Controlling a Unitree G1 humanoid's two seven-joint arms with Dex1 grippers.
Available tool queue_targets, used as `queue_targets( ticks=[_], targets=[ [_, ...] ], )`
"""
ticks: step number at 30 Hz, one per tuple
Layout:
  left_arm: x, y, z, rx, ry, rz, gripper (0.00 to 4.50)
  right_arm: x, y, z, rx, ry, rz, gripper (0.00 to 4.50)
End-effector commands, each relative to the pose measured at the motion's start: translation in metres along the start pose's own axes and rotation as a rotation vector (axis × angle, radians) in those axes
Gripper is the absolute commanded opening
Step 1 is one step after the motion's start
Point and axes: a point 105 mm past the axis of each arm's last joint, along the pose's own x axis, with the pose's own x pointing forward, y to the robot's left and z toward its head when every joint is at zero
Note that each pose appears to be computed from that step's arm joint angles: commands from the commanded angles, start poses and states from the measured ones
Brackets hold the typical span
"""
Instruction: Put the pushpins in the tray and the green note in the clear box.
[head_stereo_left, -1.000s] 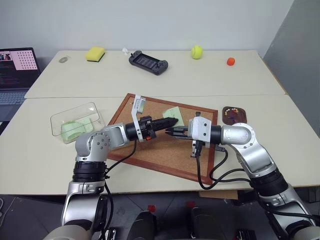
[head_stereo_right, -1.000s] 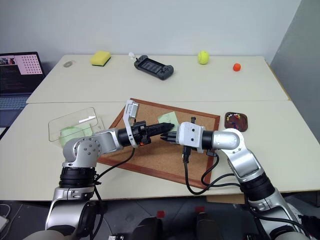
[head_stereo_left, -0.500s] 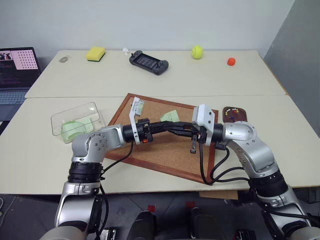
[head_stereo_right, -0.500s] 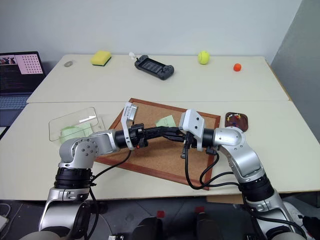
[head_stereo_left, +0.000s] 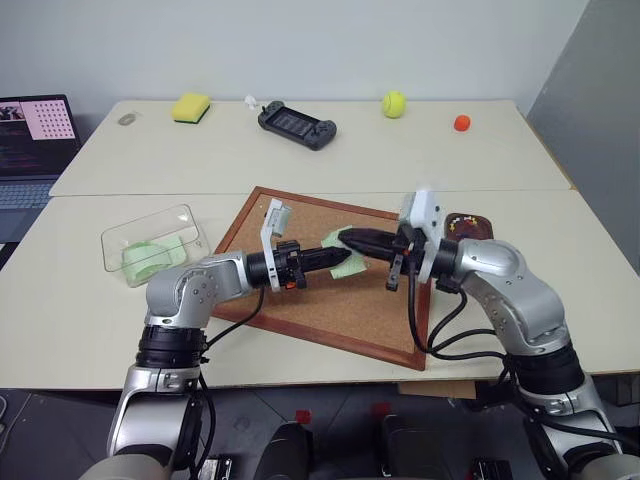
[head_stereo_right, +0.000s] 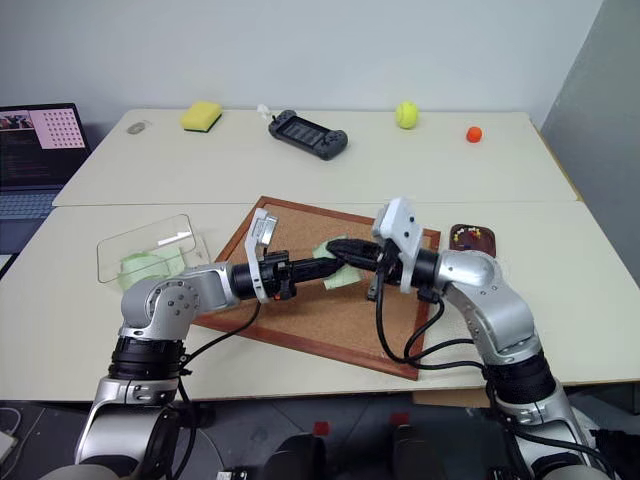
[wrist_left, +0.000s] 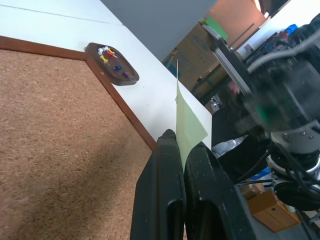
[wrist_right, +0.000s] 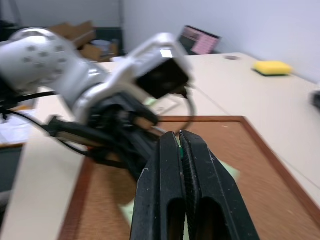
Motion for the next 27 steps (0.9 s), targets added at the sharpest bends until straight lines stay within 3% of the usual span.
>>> queue_targets(
  ticks=[1,3,6,11,20,27],
  targets=[
    [0.005,-0.010,0.012,0.189,0.006,0.006,0.03,-0.029,-0.032,0.004,0.019,-0.001,-0.221,0.00],
    [0.011,-0.017,0.014,0.249,0.006,-0.012,0.03,-0.044,-0.047,-0.002,0.056,0.023,-0.335,0.00],
    [0.030,-0.027,0.008,0.498,0.073,-0.024,0.03,-0.083,-0.080,-0.031,0.134,0.154,-0.593,0.00],
    [0.053,-0.030,-0.004,0.719,0.105,-0.038,0.03,-0.107,-0.103,-0.055,0.195,0.214,-0.729,0.00],
    [0.065,-0.020,-0.002,0.743,0.091,-0.013,0.03,-0.107,-0.151,-0.066,0.244,0.215,-0.829,0.00],
    [0.053,-0.015,-0.007,0.723,0.107,0.023,0.03,-0.104,-0.159,-0.086,0.243,0.257,-0.832,0.00]
  ],
)
